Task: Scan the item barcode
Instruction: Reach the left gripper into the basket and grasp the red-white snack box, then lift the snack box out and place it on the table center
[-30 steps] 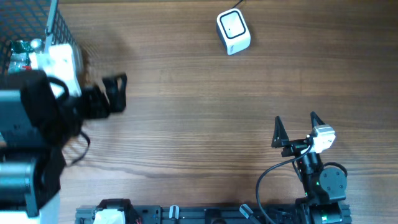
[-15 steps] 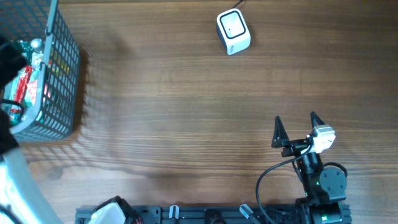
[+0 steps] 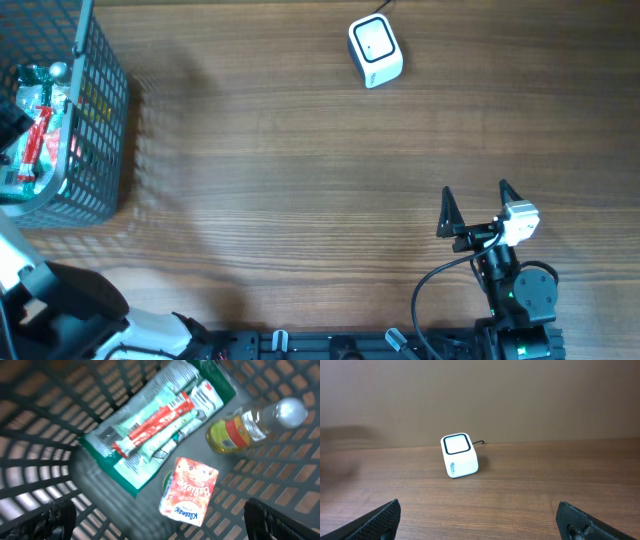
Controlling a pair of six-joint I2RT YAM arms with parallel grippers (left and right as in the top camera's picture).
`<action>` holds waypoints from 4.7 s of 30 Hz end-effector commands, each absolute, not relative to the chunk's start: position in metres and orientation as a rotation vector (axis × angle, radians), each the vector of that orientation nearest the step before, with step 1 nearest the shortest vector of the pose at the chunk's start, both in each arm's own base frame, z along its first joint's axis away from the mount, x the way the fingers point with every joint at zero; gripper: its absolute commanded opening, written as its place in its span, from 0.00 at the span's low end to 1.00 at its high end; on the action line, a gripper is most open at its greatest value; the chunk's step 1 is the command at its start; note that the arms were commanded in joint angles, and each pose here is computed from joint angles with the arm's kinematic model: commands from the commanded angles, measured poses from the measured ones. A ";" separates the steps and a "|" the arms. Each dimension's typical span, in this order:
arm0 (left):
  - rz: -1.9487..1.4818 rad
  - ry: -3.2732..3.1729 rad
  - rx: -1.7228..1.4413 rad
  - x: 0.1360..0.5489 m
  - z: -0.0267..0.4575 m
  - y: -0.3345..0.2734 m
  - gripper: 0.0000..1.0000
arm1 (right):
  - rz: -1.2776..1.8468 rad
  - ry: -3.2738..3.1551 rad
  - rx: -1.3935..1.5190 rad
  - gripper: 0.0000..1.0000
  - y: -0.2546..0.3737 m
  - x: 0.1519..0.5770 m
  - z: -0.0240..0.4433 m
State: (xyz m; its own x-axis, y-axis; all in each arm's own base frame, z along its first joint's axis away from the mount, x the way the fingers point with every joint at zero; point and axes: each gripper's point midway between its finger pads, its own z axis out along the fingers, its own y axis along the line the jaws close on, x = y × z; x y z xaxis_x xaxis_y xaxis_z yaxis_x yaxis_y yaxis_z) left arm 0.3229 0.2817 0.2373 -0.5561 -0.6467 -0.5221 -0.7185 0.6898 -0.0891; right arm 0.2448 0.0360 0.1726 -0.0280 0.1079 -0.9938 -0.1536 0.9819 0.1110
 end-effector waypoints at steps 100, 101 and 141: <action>-0.174 2.745 0.053 0.326 0.118 -0.227 0.47 | 0.217 1.581 -0.052 1.00 0.039 0.244 0.173; -0.161 2.762 0.072 0.324 0.108 -0.232 0.48 | 0.217 1.581 -0.052 1.00 0.038 0.244 0.173; -0.245 2.728 0.299 0.349 0.147 -0.291 1.00 | 0.217 1.581 -0.052 0.99 0.038 0.244 0.173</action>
State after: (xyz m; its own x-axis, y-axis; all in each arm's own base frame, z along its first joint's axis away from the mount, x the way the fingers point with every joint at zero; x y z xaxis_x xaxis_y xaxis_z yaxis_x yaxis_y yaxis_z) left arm 0.3303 -0.2952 0.1141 -0.9275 0.1729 -0.3313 0.2257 0.9657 -0.1280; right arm 0.2448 0.0360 0.1726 -0.0280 0.1083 -0.9937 -0.1536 0.9818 0.1113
